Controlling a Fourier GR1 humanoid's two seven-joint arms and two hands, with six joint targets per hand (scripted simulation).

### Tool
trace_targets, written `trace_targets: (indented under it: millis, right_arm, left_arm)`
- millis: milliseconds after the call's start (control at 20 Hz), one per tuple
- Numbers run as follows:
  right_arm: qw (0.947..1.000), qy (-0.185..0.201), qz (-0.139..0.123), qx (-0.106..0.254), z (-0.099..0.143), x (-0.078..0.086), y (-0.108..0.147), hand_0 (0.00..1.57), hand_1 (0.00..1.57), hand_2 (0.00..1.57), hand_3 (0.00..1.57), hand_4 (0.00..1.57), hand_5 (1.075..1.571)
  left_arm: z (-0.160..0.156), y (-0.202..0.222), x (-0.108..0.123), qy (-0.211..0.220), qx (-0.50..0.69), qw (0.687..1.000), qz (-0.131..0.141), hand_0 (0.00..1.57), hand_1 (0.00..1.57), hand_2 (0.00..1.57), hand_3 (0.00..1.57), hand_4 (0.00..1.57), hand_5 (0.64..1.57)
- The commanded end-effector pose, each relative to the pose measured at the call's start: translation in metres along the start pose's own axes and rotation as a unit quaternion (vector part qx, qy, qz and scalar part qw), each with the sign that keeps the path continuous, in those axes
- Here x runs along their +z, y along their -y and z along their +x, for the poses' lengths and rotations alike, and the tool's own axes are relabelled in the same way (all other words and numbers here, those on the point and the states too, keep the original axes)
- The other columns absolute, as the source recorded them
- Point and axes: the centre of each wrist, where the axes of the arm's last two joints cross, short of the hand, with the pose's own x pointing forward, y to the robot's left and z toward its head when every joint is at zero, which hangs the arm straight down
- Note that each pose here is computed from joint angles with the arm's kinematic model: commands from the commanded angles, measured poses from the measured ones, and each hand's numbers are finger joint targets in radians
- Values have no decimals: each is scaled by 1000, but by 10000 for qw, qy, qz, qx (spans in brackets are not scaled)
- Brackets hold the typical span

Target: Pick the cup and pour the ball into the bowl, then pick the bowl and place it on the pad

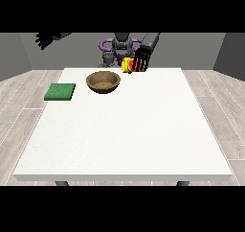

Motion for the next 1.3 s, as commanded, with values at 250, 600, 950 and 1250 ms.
trace_targets:
  millis: [250, 600, 950, 1250]
  right_arm:
    - [9997, -86, 196, -107, -1, -11, 6, 0, 0, 0, 0, 657, 1562]
    - [9997, 42, 208, -157, -17, -15, 0, 0, 0, 0, 0, 661, 1561]
    - [9992, -67, 364, -120, -23, -6, -6, 0, 0, 0, 0, 691, 1563]
    - [9991, -374, 80, -176, -33, -6, -31, 0, 0, 0, 0, 711, 1569]
  left_arm:
    - [80, -11, -4, -76, -1169, 9931, -49, 799, 799, 1571, 1211, 948, 1569]
    - [122, -37, -6, 445, -2271, 9727, -168, 206, 206, 1187, 1372, 682, 1567]
    - [134, -52, 0, 456, -2195, 9738, -379, 0, 0, 1178, 1473, 913, 1571]
    - [75, -35, 14, -112, -104, 9998, -152, 380, 380, 1571, 1259, 1212, 1567]
